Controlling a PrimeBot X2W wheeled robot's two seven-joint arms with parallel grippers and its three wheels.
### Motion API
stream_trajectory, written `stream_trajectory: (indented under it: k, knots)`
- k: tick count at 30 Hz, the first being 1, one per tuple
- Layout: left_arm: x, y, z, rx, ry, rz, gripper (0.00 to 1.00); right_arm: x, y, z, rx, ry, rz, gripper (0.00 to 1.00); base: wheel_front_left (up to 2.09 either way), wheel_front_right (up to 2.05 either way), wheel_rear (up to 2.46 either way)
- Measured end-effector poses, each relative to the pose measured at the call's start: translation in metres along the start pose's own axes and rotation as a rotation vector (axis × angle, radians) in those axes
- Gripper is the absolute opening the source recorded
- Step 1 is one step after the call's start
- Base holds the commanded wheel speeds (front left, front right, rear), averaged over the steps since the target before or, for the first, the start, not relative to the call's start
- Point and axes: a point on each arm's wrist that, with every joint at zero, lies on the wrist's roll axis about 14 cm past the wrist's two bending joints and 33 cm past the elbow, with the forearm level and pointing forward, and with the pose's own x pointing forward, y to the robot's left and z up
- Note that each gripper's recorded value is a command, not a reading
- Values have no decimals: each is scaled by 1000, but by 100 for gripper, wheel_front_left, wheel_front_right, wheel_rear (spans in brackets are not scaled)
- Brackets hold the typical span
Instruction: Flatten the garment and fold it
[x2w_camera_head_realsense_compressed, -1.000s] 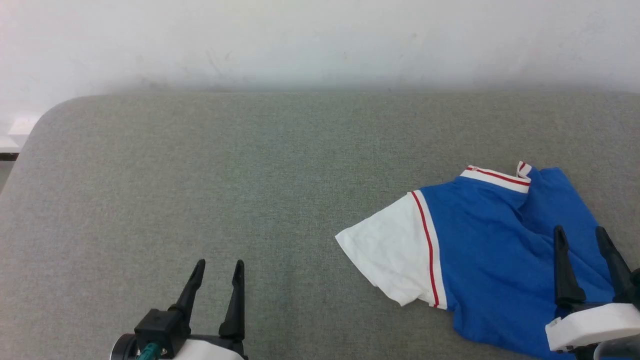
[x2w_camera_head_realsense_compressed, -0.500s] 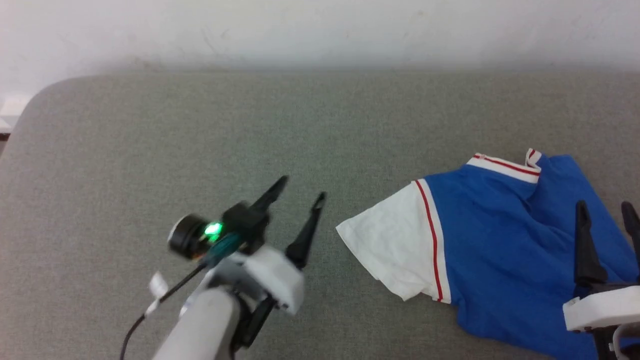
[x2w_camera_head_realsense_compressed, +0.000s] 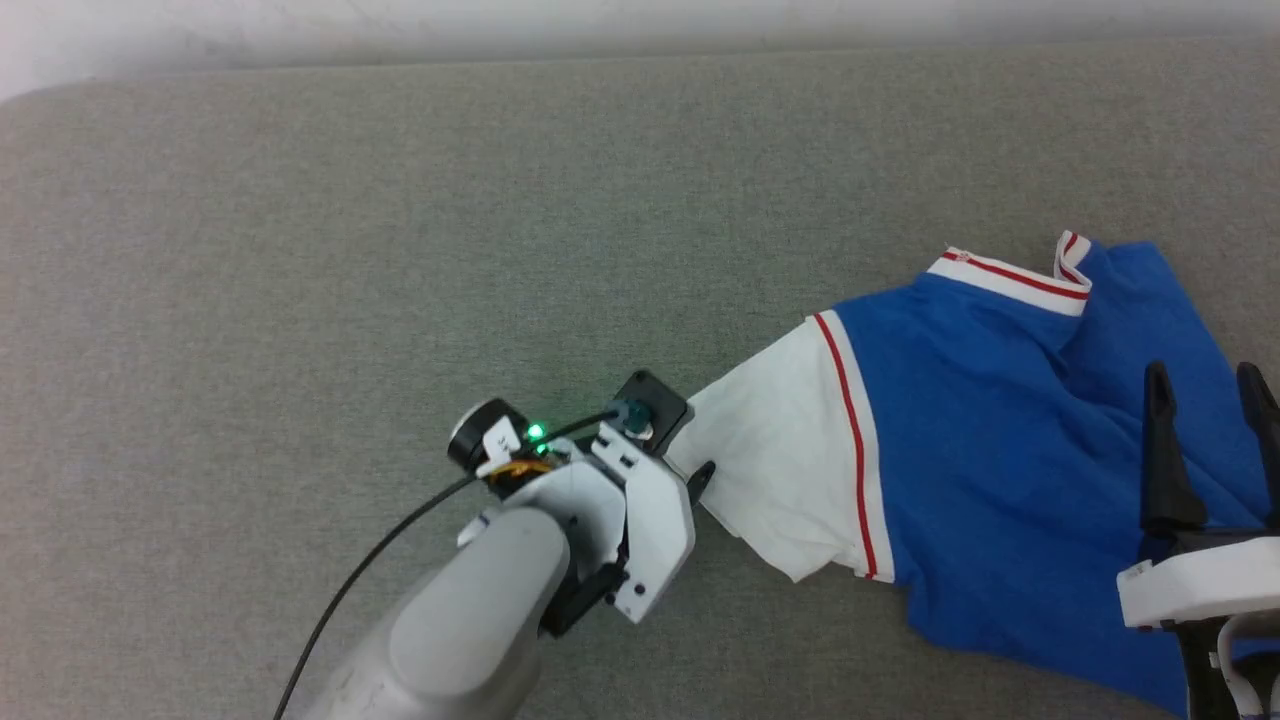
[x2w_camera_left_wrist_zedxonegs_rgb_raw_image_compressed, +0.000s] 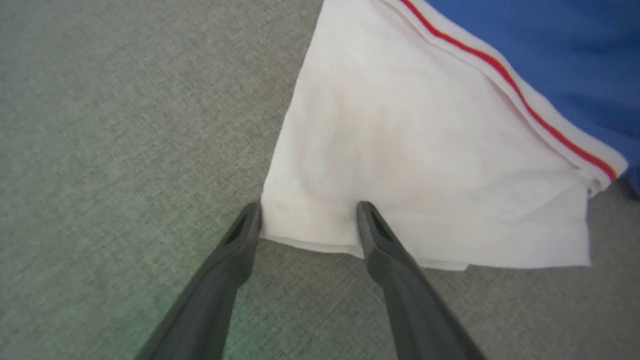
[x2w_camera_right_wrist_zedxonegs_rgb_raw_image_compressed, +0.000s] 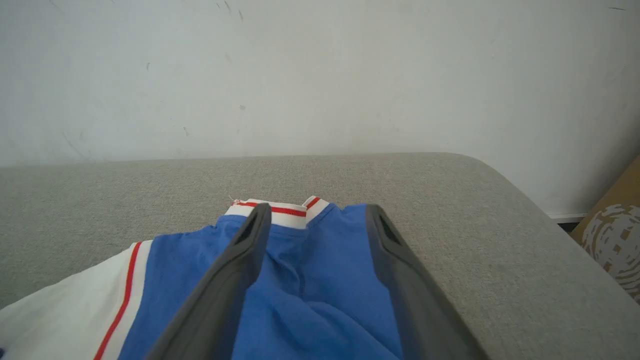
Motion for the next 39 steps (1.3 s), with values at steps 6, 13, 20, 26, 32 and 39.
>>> stream_trajectory:
  k: [6,13,20,26,32,39]
  knots:
    - [15,-2,4,32,54,-38,25,1,-5,-9,-3,26,-15,100,0,0,0]
    - [11,-13,18,-68,-27,-66,0,1,-5,-7,2,20,-16,100,0,0,0]
    - [-30,24,50,-245,-262,92,0,-4,2,6,8,-13,6,100,0,0,0]
    - [-113,104,15,-400,-349,412,0,-9,10,12,10,-18,32,100,0,0,0]
    - [-196,144,-87,-525,-192,734,0,-9,18,12,12,-14,53,100,0,0,0]
    - [-202,122,-81,-605,-291,729,100,-8,22,8,11,9,67,100,0,0,0]
